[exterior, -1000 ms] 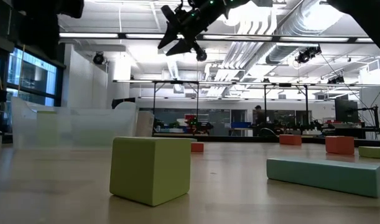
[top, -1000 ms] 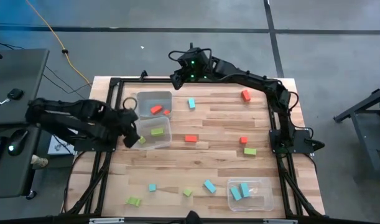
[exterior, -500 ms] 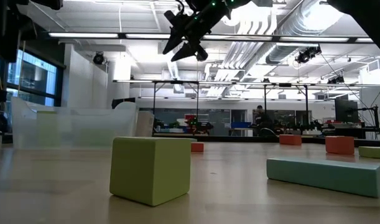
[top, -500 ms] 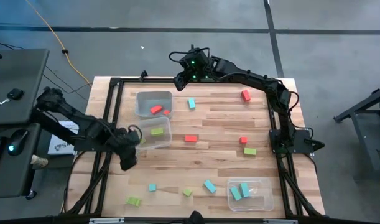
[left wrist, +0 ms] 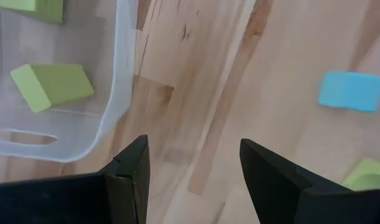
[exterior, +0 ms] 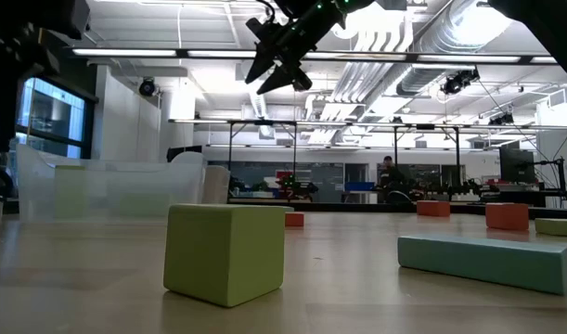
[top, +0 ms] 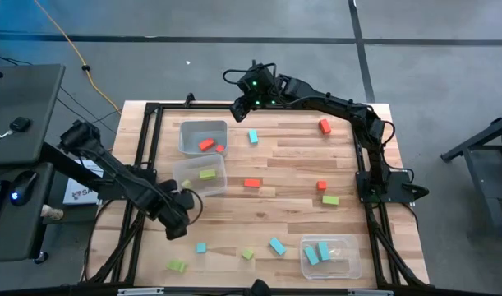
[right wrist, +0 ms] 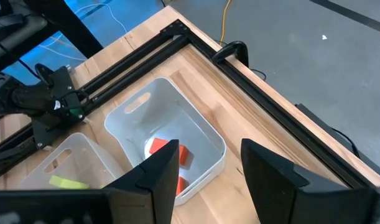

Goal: Sort & place blocks by color
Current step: Adjust the top transparent bin

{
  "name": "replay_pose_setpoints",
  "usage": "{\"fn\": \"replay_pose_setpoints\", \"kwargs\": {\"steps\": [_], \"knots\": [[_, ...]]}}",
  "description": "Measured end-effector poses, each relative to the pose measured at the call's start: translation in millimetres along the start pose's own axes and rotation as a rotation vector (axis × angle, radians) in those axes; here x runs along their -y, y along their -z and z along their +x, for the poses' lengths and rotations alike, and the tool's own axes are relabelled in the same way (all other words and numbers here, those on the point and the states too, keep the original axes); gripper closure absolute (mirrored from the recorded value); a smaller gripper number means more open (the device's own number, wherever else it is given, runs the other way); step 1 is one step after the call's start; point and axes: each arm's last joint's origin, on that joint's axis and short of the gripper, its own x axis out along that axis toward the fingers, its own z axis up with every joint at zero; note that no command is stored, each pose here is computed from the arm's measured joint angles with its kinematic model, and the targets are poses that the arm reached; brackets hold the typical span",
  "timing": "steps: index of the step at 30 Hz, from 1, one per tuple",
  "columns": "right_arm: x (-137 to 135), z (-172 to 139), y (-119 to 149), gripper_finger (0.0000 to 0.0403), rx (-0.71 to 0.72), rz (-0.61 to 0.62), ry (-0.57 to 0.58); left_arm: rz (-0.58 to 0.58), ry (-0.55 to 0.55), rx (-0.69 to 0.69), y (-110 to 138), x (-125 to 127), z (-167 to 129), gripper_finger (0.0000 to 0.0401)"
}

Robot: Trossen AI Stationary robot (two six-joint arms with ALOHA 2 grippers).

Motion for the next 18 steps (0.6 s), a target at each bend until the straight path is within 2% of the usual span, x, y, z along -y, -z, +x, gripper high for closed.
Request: {"fn": "replay_pose_setpoints", "kwargs": {"steps": [5, 12, 18], "knots": [[0.1, 0.0, 0.4, 0.024, -0.005, 0.0, 0.001, 0.015, -0.091, 0.013, -1.7, 1.8, 9.8, 0.022], [0.4, 0.0, 0.7, 0.024, -0.008, 0.0, 0.003, 0.042, -0.183, -0.049, -6.3, -6.1, 18.0, 0.022], [0.6, 0.1, 1.8, 0.024, -0.018, 0.0, 0.006, 0.026, -0.218, -0.062, -12.3, -13.7, 19.9, 0.022]]}}
